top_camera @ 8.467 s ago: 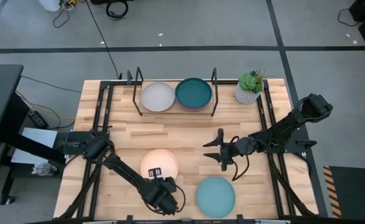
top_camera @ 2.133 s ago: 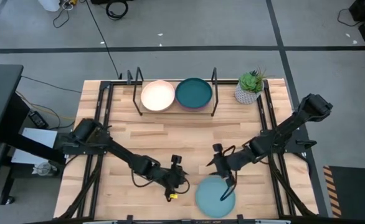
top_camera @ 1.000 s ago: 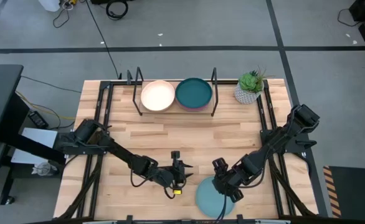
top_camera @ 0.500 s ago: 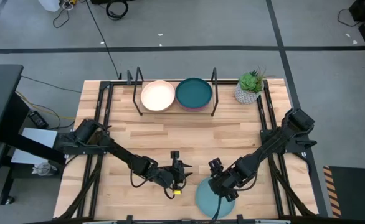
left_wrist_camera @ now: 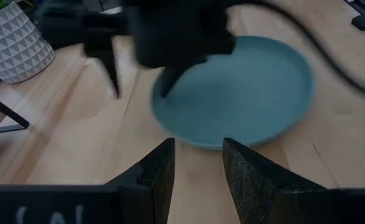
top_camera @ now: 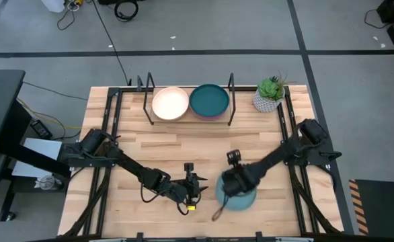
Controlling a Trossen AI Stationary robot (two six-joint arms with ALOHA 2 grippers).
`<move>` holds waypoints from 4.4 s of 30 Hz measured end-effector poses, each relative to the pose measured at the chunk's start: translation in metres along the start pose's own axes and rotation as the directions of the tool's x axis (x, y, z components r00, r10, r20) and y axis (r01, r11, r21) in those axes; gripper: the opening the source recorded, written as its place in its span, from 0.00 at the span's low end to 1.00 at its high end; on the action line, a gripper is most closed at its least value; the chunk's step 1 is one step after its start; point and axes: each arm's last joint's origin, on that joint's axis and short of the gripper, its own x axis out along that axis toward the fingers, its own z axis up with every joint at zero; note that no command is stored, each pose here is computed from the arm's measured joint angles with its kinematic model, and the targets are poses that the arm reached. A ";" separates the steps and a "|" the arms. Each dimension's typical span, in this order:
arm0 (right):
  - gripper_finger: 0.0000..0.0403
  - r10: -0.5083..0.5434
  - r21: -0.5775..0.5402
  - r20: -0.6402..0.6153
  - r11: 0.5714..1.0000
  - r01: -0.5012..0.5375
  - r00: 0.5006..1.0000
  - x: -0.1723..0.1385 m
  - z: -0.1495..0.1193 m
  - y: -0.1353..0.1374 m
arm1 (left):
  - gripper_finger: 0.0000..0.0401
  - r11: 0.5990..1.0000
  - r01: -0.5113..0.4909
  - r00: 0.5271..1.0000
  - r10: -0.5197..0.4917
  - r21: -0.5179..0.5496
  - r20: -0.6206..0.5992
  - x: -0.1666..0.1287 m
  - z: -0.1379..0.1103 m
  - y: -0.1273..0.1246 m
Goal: Place and stack plates onto a shelf
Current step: Stack the light green plate on top of the white plate on the shelf
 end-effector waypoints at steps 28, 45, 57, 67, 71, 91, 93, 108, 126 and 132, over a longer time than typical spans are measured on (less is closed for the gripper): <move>0.67 0.377 -0.014 0.146 0.925 -0.380 0.914 -0.081 -0.009 0.039 | 0.35 0.994 -0.061 0.998 0.063 0.094 -0.017 0.015 0.000 0.024; 0.67 0.397 -0.084 0.092 0.917 -0.390 0.913 -0.084 -0.023 0.059 | 0.35 0.988 0.056 0.998 -0.055 0.146 -0.016 0.025 0.002 0.036; 0.65 0.378 -0.151 -0.044 0.912 -0.380 0.925 -0.064 -0.039 0.066 | 0.35 0.850 0.312 0.933 -0.358 0.424 0.030 0.027 0.005 0.024; 0.64 0.408 -0.098 -0.083 0.905 -0.415 0.909 -0.064 -0.041 0.066 | 0.35 0.748 0.443 0.896 -0.392 0.493 -0.211 0.073 0.009 0.026; 0.64 0.416 -0.081 -0.072 0.903 -0.421 0.907 -0.066 -0.042 0.070 | 0.35 0.679 0.485 0.872 -0.418 0.551 -0.254 0.084 0.005 0.030; 0.62 0.385 0.004 -0.038 0.923 -0.385 0.922 -0.067 -0.041 0.071 | 0.04 0.564 0.502 0.858 -0.416 0.655 -0.300 0.086 -0.002 0.032; 0.62 0.317 -0.010 -0.017 0.948 -0.317 0.948 -0.066 -0.041 0.069 | 0.03 0.605 0.520 0.852 -0.418 0.603 -0.315 0.081 0.002 0.034; 0.59 -0.145 0.119 0.355 0.987 0.109 0.923 -0.078 -0.062 0.030 | 0.02 0.961 0.258 0.877 -0.192 0.095 -0.440 0.001 0.064 0.091; 0.57 -0.021 0.193 0.687 0.969 -0.155 0.727 -0.047 -0.095 0.002 | 0.02 0.977 -0.154 0.847 0.054 -0.146 -0.530 -0.030 0.068 0.244; 0.57 -0.010 0.187 0.685 0.969 -0.163 0.728 -0.033 -0.099 0.008 | 0.02 0.921 -0.306 0.796 0.108 -0.242 -0.596 -0.026 0.028 0.301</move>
